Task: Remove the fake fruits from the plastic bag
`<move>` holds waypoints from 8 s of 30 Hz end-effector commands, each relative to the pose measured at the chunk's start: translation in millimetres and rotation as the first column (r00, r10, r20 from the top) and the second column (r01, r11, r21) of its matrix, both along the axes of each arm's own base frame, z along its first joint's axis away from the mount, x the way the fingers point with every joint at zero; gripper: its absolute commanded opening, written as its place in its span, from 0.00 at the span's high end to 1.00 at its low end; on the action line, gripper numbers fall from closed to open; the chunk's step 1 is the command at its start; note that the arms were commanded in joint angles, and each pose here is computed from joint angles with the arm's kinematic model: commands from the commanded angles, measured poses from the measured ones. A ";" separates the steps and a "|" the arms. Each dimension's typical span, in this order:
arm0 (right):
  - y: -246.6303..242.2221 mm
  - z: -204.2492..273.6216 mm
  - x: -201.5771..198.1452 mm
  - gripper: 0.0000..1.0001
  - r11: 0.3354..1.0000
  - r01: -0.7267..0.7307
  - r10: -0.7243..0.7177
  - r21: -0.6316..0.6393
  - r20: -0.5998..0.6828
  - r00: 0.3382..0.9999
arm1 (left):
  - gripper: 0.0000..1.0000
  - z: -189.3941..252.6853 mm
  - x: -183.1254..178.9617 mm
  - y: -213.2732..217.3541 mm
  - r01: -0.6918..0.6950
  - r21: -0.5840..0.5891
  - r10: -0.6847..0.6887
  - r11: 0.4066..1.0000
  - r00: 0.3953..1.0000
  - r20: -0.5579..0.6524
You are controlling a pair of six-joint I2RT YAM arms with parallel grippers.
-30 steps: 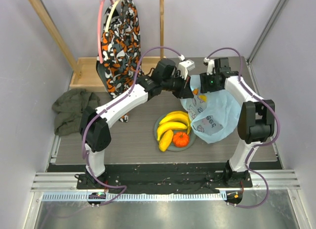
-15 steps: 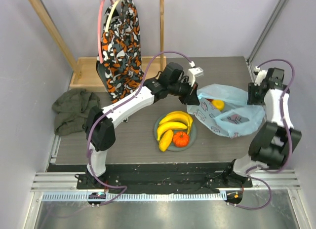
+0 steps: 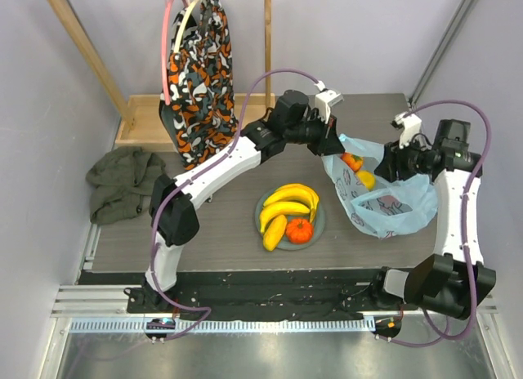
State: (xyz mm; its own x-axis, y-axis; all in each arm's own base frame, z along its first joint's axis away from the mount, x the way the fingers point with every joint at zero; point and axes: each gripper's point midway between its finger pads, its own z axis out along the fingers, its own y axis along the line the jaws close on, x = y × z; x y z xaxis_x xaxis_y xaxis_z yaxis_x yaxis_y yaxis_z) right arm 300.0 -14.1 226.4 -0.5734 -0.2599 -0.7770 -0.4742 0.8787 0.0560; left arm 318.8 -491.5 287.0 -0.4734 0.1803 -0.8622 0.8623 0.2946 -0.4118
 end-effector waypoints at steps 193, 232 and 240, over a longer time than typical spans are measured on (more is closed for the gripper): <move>13.0 -96.4 85.9 0.28 0.895 0.279 -0.109 0.349 -0.436 0.893 | 0.65 -181.7 -85.7 -64.1 0.092 0.488 -0.284 0.868 0.899 0.335; -113.3 -69.5 -53.0 0.27 0.892 0.202 -0.341 -0.405 -0.307 0.888 | 1.00 14.4 -78.1 2.9 0.187 0.126 -0.215 0.974 0.937 0.274; 13.7 18.9 -39.8 0.25 0.980 -0.160 0.180 0.114 -0.187 0.966 | 1.00 -3.2 -86.9 -6.4 0.203 0.133 -0.228 0.970 0.949 0.216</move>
State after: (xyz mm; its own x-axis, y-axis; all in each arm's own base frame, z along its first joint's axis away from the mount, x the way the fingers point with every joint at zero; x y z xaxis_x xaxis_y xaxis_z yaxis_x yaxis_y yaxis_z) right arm 278.0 -81.0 225.8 -0.7460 -0.3065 -0.5912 -0.3666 0.9302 -0.0195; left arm 237.5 -495.0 288.2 -0.1617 0.3622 -0.9179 0.9840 0.1299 -0.1221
